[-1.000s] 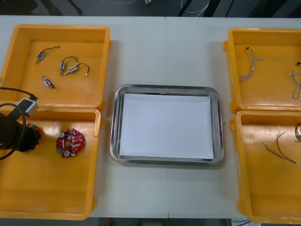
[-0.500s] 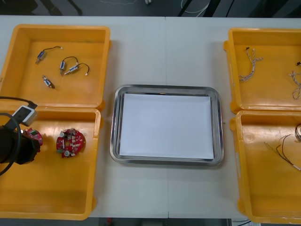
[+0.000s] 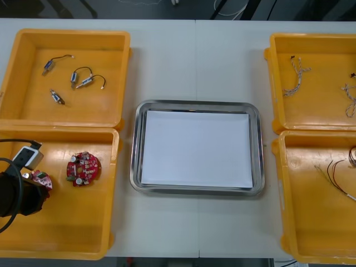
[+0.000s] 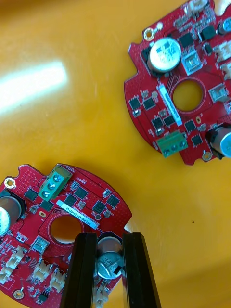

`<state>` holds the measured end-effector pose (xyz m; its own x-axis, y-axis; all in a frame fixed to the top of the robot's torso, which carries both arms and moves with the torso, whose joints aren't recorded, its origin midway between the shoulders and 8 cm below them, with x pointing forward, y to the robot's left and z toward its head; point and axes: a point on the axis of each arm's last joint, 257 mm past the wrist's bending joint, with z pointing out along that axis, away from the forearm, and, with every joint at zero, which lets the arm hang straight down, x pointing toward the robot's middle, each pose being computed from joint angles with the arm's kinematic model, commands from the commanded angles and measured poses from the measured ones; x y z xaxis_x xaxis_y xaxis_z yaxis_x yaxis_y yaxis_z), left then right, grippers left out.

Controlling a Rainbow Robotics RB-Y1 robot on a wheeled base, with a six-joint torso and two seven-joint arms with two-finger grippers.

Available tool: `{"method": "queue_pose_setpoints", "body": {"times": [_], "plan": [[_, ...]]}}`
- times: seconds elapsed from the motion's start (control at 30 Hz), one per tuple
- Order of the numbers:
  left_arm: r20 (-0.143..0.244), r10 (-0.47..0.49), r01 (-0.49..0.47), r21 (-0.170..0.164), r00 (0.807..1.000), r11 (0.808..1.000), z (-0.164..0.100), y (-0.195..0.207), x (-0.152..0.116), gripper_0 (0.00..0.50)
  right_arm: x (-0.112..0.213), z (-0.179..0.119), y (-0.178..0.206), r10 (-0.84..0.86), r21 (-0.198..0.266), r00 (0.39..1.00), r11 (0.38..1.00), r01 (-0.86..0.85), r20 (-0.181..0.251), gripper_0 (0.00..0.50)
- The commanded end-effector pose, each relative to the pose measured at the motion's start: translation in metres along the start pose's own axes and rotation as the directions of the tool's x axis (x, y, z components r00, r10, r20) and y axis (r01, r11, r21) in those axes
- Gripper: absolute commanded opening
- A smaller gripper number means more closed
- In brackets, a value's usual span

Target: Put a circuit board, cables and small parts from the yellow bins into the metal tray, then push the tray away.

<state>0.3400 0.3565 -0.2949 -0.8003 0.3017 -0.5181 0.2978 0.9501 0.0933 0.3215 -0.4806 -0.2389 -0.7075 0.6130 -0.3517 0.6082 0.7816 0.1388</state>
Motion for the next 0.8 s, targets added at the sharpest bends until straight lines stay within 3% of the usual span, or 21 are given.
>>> {"method": "queue_pose_setpoints", "body": {"times": [0.03,0.3,0.53,0.63,0.7,0.77,0.8], "plan": [[0.016,0.065,-0.065,0.004,0.998,0.998,-0.002,-0.007,0.007,0.000,-0.016,-0.010,0.019,0.139,-0.038,0.989,0.990,-0.137,0.053,0.500],[0.038,0.068,-0.069,0.018,0.997,0.997,0.005,-0.020,0.004,0.000,-0.007,-0.001,0.042,0.361,-0.046,0.932,0.932,-0.360,0.030,0.500],[0.031,0.060,-0.061,0.031,0.998,0.998,0.008,-0.026,0.008,0.006,0.004,0.013,0.039,0.472,-0.001,0.881,0.882,-0.472,0.039,0.500],[0.034,0.053,-0.054,0.033,0.998,0.998,0.009,-0.027,0.008,0.162,0.010,0.020,0.039,0.528,0.015,0.848,0.848,-0.529,0.039,0.500],[0.034,0.050,-0.051,0.033,0.998,0.998,0.009,-0.028,0.008,0.342,0.015,0.027,0.039,0.567,0.025,0.823,0.823,-0.568,0.028,0.500],[0.033,0.050,-0.051,0.033,0.998,0.998,0.009,-0.029,0.007,0.465,0.020,0.033,0.037,0.587,0.037,0.810,0.809,-0.587,0.014,0.500],[0.033,0.048,-0.049,0.034,0.998,0.998,0.010,-0.029,0.008,0.471,0.020,0.034,0.037,0.590,0.037,0.808,0.807,-0.589,0.010,0.500]]}}
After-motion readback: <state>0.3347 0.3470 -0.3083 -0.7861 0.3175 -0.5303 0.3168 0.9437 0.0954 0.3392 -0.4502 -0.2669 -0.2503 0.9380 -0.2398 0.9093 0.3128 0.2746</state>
